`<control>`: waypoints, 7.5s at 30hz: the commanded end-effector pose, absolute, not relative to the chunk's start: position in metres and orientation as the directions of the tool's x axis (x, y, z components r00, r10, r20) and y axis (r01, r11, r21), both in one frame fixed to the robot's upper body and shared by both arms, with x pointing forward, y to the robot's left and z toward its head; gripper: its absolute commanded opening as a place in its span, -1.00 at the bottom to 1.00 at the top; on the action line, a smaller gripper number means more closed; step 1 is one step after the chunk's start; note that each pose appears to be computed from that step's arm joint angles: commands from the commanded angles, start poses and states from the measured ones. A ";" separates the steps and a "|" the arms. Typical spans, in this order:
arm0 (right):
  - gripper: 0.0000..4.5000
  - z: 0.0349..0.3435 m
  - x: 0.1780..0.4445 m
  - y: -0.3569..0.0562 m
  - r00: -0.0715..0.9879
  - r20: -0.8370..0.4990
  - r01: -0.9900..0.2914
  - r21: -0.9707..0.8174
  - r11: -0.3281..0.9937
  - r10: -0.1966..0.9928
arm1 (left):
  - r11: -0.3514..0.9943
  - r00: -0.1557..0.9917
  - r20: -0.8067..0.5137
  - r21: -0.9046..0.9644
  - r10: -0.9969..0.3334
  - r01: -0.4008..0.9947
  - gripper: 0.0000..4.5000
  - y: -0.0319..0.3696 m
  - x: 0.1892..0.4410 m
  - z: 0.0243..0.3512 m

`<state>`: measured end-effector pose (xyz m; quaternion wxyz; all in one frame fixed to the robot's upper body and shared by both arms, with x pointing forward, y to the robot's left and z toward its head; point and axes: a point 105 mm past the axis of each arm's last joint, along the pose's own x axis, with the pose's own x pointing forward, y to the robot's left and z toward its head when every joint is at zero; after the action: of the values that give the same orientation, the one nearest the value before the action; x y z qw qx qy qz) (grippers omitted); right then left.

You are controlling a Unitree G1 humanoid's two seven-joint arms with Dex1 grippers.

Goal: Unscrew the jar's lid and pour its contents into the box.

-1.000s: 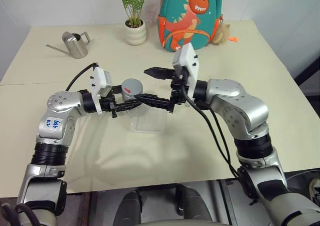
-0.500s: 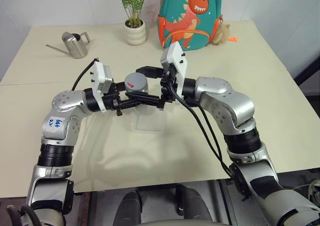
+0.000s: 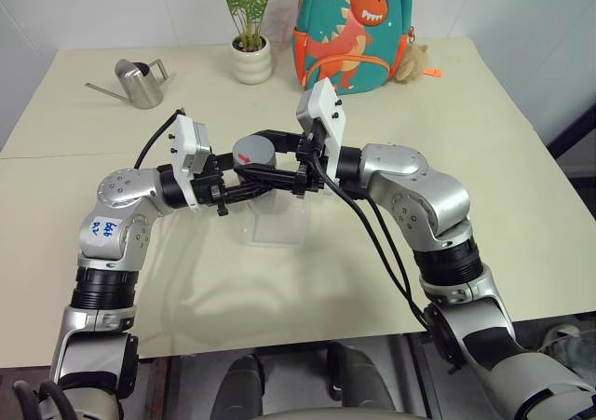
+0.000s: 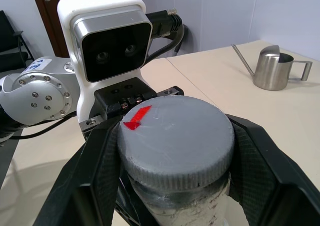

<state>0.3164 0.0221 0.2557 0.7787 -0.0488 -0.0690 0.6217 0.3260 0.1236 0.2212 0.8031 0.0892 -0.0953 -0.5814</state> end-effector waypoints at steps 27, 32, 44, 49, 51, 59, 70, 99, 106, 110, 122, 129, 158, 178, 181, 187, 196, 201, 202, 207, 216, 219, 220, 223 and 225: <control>0.48 0.300 0.266 0.014 -0.349 -0.062 -0.889 -0.293 -0.351 0.935 | -0.077 -0.081 0.004 0.272 -0.997 0.959 -0.11 0.095 0.298 0.240; 0.99 0.304 0.277 0.006 -0.257 0.000 -0.917 -0.315 -0.244 0.966 | 0.000 -0.005 0.015 0.284 -1.000 0.959 -0.11 0.106 0.308 0.242; 0.99 0.287 0.302 0.011 0.016 0.024 -0.947 -0.320 0.023 1.000 | 0.164 0.151 0.065 0.298 -0.986 0.940 -0.11 0.112 0.328 0.239; 0.99 0.286 0.308 0.020 0.061 0.037 -0.948 -0.310 0.070 0.997 | 0.152 0.138 0.069 0.294 -0.988 0.944 -0.11 0.107 0.327 0.238; 0.99 0.288 0.312 0.023 0.079 0.046 -0.949 -0.304 0.089 0.996 | 0.148 0.133 0.070 0.295 -0.989 0.944 -0.11 0.106 0.326 0.239; 0.99 0.292 0.317 0.024 0.085 0.059 -0.948 -0.302 0.099 0.995 | 0.133 0.117 0.072 0.298 -0.991 0.945 -0.11 0.103 0.323 0.239; 0.99 0.298 0.343 -0.025 0.198 0.055 -0.923 -0.324 0.205 0.979 | 0.132 0.117 0.069 0.298 -0.991 0.946 -0.11 0.105 0.320 0.237; 0.99 0.289 0.309 0.011 0.131 0.018 -0.953 -0.275 0.131 0.991 | 0.161 0.158 0.035 0.286 -0.987 0.944 -0.11 0.111 0.326 0.231; 0.99 0.289 0.323 0.016 0.175 0.002 -0.943 -0.287 0.168 0.985 | 0.160 0.152 0.050 0.288 -0.987 0.944 -0.11 0.107 0.325 0.232; 0.99 0.286 0.325 0.010 0.178 -0.015 -0.944 -0.285 0.166 0.984 | 0.166 0.155 0.061 0.292 -0.986 0.942 -0.11 0.108 0.326 0.235; 0.99 0.283 0.341 -0.017 0.246 -0.033 -0.937 -0.263 0.229 0.969 | 0.171 0.157 0.072 0.294 -0.985 0.940 -0.11 0.107 0.326 0.236; 0.99 0.286 0.346 -0.033 0.272 -0.030 -0.931 -0.259 0.255 0.962 | 0.176 0.164 0.066 0.294 -0.984 0.939 -0.11 0.110 0.325 0.236; 0.99 0.295 0.318 -0.023 0.086 0.008 -0.973 -0.213 0.086 0.996 | 0.182 0.173 0.055 0.291 -0.983 0.939 -0.11 0.114 0.324 0.233; 0.82 0.283 0.316 0.009 0.054 -0.014 -0.978 -0.201 0.050 0.998 | 0.166 0.157 0.055 0.294 -0.986 0.941 -0.11 0.110 0.323 0.232; 0.44 0.283 0.316 0.010 0.055 -0.004 -0.978 -0.200 0.053 0.998 | 0.166 0.157 0.056 0.294 -0.986 0.941 -0.11 0.109 0.323 0.232; 0.14 0.305 0.303 0.009 -0.024 0.129 -0.987 -0.158 -0.004 0.991 | 0.168 0.161 0.049 0.290 -0.986 0.942 -0.11 0.112 0.322 0.229; 0.14 0.312 0.318 -0.051 0.162 0.281 -0.985 -0.018 0.174 0.946 | 0.192 0.184 0.053 0.289 -0.981 0.938 -0.11 0.119 0.320 0.228; 0.14 0.262 0.356 -0.128 0.539 0.174 -0.817 -0.130 0.562 0.824 | 0.225 0.212 0.077 0.291 -0.974 0.930 -0.11 0.126 0.322 0.234; 0.14 0.254 0.359 -0.138 0.573 0.162 -0.789 -0.153 0.595 0.803 | 0.230 0.216 0.081 0.291 -0.973 0.929 -0.11 0.127 0.322 0.235; 0.14 0.186 0.364 -0.210 0.788 0.096 -0.594 -0.140 0.792 0.608 | 0.255 0.238 0.094 0.289 -0.967 0.923 -0.11 0.135 0.326 0.242; 0.45 0.130 0.359 -0.231 0.865 0.076 -0.494 -0.039 0.868 0.496 | 0.259 0.240 0.102 0.272 -0.965 0.927 -0.11 0.136 0.330 0.247; 0.83 0.133 0.356 -0.233 0.862 0.079 -0.499 -0.052 0.865 0.501 | 0.257 0.239 0.098 0.265 -0.966 0.929 -0.11 0.136 0.331 0.247; 0.99 0.136 0.355 -0.234 0.861 0.086 -0.498 -0.059 0.865 0.501 | 0.257 0.240 0.096 0.265 -0.966 0.929 -0.11 0.137 0.331 0.248; 0.99 0.154 0.347 -0.236 0.842 0.104 -0.522 -0.086 0.848 0.529 | 0.263 0.251 0.078 0.262 -0.965 0.929 -0.11 0.138 0.333 0.248; 0.99 0.167 0.341 -0.231 0.814 0.110 -0.561 -0.108 0.821 0.571 | 0.279 0.273 0.059 0.278 -0.960 0.919 -0.11 0.141 0.338 0.248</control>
<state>0.3475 -0.2325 0.1405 0.9588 -0.0249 -0.0301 0.2812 0.3377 0.1377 0.2337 0.7924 0.0695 -0.0893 -0.5994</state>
